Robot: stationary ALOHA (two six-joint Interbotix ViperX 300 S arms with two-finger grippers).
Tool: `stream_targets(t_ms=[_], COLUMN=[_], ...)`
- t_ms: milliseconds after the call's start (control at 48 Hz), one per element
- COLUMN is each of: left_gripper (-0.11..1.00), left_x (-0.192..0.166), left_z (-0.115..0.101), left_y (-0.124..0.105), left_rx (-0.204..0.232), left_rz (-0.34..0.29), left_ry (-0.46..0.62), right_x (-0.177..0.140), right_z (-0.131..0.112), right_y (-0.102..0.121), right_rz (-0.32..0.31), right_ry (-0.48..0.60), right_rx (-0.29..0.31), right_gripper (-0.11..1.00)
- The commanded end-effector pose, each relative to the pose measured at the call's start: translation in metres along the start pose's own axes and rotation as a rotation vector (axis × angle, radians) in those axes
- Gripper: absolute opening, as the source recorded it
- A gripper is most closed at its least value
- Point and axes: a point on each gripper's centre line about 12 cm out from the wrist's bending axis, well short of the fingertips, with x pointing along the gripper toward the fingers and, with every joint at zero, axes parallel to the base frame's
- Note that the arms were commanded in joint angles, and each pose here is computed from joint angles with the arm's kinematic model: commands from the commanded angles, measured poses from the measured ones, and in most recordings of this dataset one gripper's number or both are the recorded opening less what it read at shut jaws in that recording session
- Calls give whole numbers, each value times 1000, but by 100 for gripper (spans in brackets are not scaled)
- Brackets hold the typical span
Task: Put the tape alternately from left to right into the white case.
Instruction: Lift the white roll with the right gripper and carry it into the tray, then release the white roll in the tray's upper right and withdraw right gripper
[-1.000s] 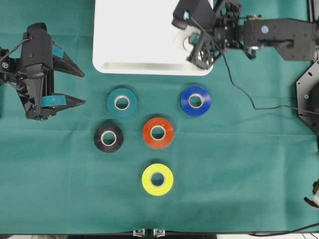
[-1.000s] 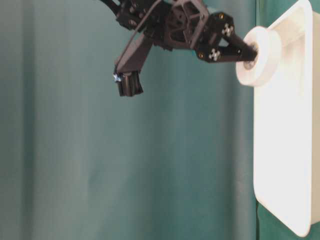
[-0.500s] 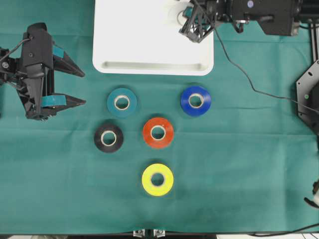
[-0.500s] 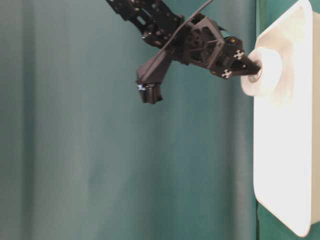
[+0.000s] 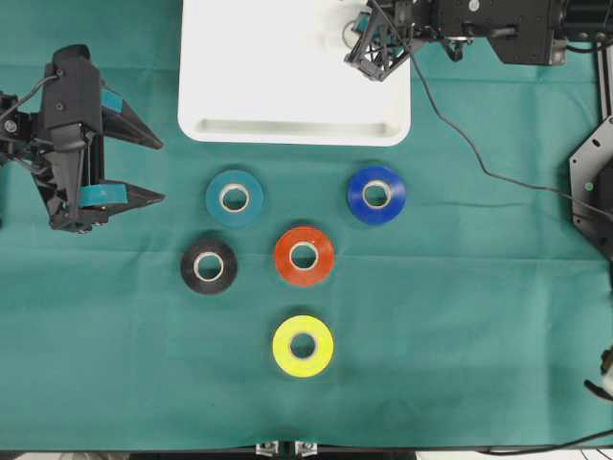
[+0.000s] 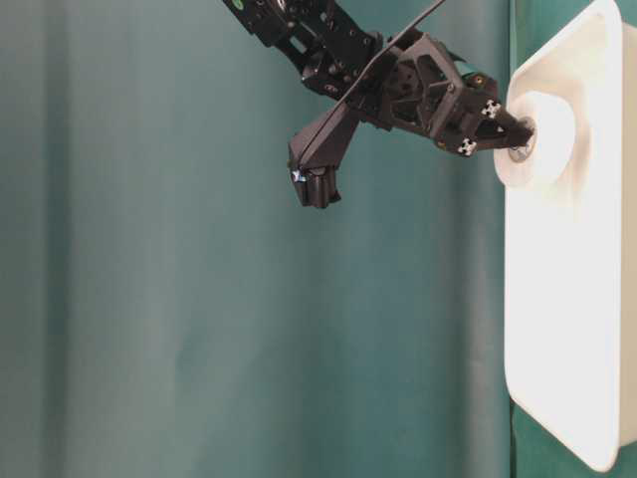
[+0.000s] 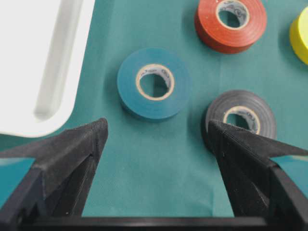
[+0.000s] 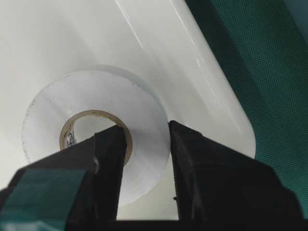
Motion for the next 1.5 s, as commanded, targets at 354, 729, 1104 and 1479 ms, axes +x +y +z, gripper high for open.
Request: stream_targets(t_ms=[354,729,1104,1479], left_gripper=[80,80,80,80], left_x=[-2,-2,-2,-1], left_z=[6,5,5,5], left_y=[-1,-2,-6,-6], left_rx=[-1,-26,-41,-39], left_rz=[-3,-6,-19,-27], left_ry=[-23,-22,-24,-57], right_x=[-6,-28,-81,-122], right_z=[6,12,0,-29], right_y=[-2,-3,48,104], right_rz=[-3,8,183,375], right_ry=[-19,-67,-205,-282], right_rx=[1,2,-105,-243], right_gripper=[68,76,76,76])
